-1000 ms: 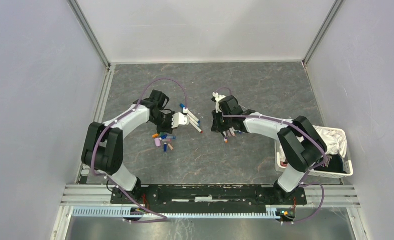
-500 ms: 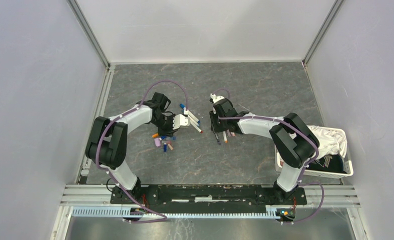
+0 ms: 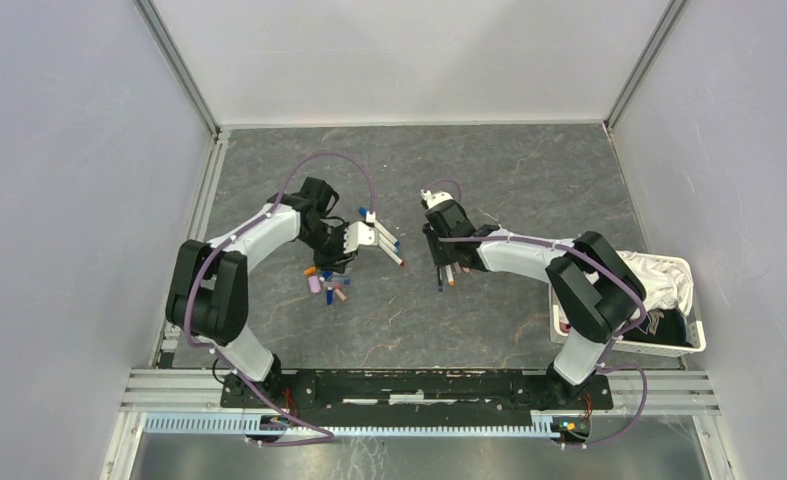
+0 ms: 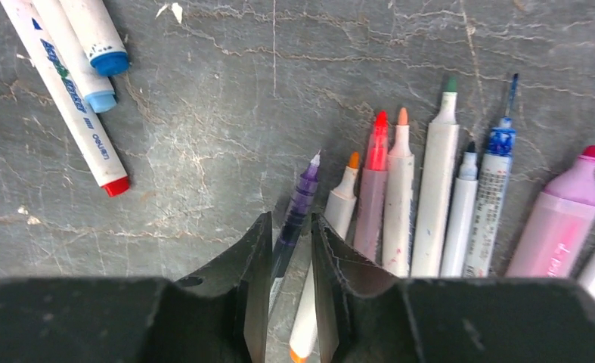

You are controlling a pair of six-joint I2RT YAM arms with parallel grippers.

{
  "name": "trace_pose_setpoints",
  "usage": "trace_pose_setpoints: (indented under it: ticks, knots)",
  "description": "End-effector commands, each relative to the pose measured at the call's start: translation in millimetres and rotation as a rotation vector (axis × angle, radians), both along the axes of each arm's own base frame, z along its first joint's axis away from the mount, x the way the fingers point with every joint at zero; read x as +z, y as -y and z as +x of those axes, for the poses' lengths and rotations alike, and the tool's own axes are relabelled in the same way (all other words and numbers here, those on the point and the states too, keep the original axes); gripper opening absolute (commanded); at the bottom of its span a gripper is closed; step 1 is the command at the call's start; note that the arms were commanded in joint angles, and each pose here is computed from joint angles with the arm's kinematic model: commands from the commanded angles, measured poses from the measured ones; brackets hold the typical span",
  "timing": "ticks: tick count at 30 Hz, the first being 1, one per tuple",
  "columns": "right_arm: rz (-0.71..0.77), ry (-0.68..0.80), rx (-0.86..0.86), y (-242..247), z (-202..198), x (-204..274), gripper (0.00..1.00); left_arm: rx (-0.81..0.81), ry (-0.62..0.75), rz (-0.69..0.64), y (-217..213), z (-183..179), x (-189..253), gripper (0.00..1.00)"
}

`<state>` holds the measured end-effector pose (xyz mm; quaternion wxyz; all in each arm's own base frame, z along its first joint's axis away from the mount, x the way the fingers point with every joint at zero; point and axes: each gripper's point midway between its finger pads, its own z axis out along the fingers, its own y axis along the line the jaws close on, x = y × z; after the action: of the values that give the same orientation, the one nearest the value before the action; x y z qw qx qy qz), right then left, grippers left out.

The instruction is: Open the pen caps

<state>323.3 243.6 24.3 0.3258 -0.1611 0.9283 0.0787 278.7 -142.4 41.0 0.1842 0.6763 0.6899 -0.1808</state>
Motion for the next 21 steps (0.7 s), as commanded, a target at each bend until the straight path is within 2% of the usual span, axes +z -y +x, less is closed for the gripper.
trace_pose_setpoints:
  ticks: [1, 6, 10, 13, 14, 15, 16, 17, 19, 21]
  knots:
    - [-0.049, 0.106, 0.008, 1, 14, 38, 0.32, 0.005, 0.038, -0.108, 20, 4, 55, 0.43]
    - [-0.009, 0.170, 0.050, -21, 37, 71, 0.43, 0.031, 0.095, -0.179, 27, 7, 107, 0.49]
    - [0.058, 0.190, 0.151, -56, 54, 82, 0.53, 0.099, 0.139, -0.227, 28, 9, 151, 0.55]
    - [0.107, 0.182, 0.244, -89, 68, 82, 0.55, 0.148, 0.181, -0.233, 23, 10, 175, 0.58]
    - [0.113, 0.176, 0.263, -97, 72, 81, 0.55, 0.159, 0.197, -0.234, 20, 9, 180, 0.58]
    - [0.110, 0.169, 0.278, -104, 77, 78, 0.55, 0.167, 0.213, -0.238, 18, 9, 185, 0.65]
    - [0.106, 0.160, 0.291, -110, 83, 74, 0.54, 0.179, 0.228, -0.248, 16, 9, 190, 0.68]
    - [0.099, 0.155, 0.298, -115, 88, 70, 0.52, 0.197, 0.244, -0.260, 14, 9, 195, 0.68]
    - [0.109, 0.145, 0.323, -126, 93, 64, 0.45, 0.231, 0.269, -0.282, 11, 10, 203, 0.81]
    - [0.109, 0.138, 0.336, -131, 95, 57, 0.38, 0.294, 0.302, -0.301, 8, 15, 212, 0.83]
